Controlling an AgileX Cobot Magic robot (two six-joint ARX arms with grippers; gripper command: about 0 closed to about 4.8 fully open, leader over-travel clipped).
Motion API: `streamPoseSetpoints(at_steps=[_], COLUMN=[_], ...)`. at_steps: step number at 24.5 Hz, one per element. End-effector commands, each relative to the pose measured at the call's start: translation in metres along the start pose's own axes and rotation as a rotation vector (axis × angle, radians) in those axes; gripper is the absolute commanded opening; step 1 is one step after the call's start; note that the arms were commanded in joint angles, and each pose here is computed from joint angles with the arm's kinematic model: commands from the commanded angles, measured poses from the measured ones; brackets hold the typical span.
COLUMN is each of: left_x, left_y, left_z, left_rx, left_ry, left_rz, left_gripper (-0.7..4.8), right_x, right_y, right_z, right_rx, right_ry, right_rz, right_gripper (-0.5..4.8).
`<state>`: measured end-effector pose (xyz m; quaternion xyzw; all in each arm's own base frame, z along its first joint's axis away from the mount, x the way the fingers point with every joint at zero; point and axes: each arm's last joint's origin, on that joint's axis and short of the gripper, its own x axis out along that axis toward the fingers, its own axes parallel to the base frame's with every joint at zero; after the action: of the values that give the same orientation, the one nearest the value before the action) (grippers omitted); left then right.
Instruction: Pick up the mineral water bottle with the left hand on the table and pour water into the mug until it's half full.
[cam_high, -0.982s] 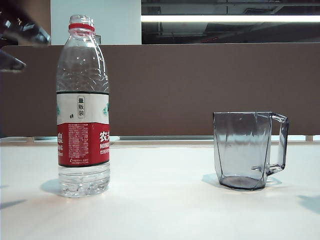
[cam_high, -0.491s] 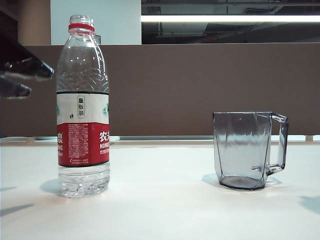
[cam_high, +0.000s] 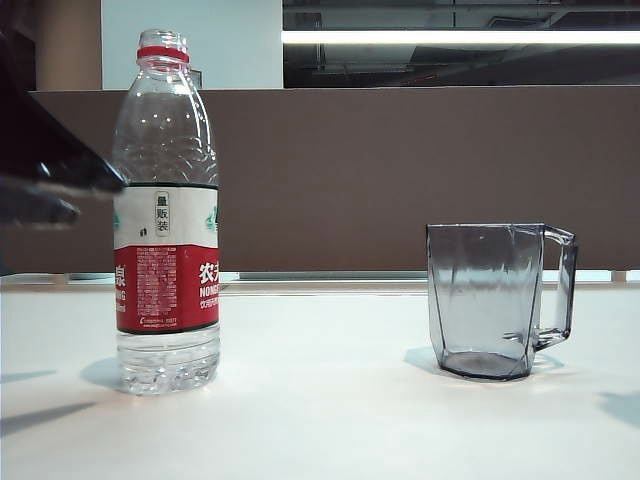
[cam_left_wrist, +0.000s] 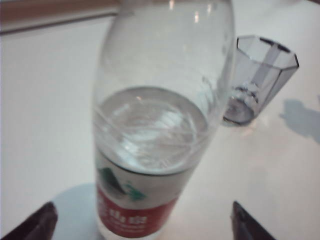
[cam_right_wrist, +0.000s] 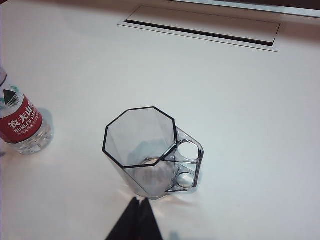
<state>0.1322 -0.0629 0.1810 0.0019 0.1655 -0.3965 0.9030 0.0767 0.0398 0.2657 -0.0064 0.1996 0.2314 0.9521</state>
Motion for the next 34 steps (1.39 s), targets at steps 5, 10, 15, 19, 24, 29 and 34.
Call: streamPoseSetpoints(at_steps=[5, 10, 15, 19, 24, 29, 34], left_x=[0.024, 0.030, 0.032, 0.036, 0.046, 0.054, 0.057], left_y=[-0.004, -0.001, -0.001, 0.001, 0.005, 0.008, 0.008], left_z=[0.004, 0.004, 0.006, 0.006, 0.004, 0.005, 0.006], left_rx=[0.053, 0.059, 0.072, 0.076, 0.072, 0.068, 0.058], left_ry=[-0.042, -0.058, -0.089, -0.097, -0.111, -0.152, -0.160], left_rz=[-0.021, -0.022, -0.023, -0.028, -0.030, -0.031, -0.057], left_gripper=[4.79, 4.79, 4.79, 4.79, 4.79, 4.79, 4.79], right_x=[-0.002, -0.003, -0.003, -0.003, -0.003, -0.003, -0.003], right_y=[0.001, 0.001, 0.001, 0.001, 0.001, 0.001, 0.001], right_z=[0.003, 0.003, 0.003, 0.003, 0.003, 0.003, 0.003], right_rx=[-0.005, -0.005, -0.005, -0.005, -0.005, -0.005, -0.005], right_ry=[-0.026, -0.029, -0.029, -0.028, -0.027, -0.026, -0.026], right_rz=[0.011, 0.011, 0.011, 0.011, 0.011, 0.011, 0.011], right_gripper=[-0.01, -0.02, -0.01, -0.01, -0.01, -0.01, -0.01])
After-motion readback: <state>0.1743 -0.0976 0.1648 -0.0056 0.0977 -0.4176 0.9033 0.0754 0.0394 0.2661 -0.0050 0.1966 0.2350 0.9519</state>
